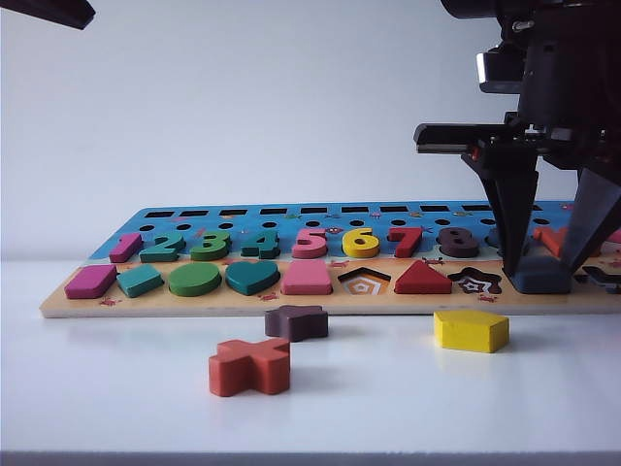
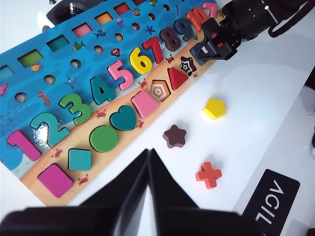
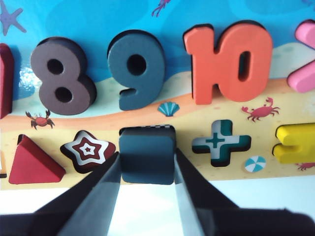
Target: Insert the cube into the slot.
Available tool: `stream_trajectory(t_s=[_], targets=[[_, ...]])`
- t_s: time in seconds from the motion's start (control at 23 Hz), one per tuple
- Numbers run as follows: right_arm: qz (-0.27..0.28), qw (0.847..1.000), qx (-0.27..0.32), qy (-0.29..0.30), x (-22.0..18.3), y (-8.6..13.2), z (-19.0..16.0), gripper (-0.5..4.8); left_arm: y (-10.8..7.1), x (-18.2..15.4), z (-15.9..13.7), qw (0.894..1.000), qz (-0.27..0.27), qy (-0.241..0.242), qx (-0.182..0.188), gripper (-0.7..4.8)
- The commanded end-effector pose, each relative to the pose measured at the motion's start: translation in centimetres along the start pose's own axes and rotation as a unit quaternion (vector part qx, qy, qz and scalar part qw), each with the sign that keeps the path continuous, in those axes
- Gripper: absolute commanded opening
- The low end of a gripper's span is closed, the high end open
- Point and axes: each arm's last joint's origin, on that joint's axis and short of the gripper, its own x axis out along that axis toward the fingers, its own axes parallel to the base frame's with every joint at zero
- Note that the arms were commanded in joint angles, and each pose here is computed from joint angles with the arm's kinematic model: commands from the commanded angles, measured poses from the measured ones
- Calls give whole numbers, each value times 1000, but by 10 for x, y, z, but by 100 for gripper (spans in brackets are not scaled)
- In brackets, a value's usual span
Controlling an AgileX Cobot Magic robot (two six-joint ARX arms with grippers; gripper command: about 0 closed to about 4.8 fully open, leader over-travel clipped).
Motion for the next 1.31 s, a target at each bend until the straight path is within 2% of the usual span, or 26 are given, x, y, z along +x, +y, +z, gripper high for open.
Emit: stream_trajectory(t_s=[0.04, 1.05, 1.13, 1.31], targets=[[5, 1000, -4, -2, 2, 1, 0, 26, -1, -1, 2, 1000, -1, -9, 8, 10], [7, 1000, -11, -13, 2, 2, 2, 28, -1, -1, 2, 1000, -1, -9, 8, 10], [6, 1000, -11, -12, 2, 2, 2, 40, -1, -1, 2, 1000, -1, -9, 8, 10], [8, 1000, -23, -11, 1, 2, 1, 115, -1, -1, 2, 1000, -1, -9, 8, 10]])
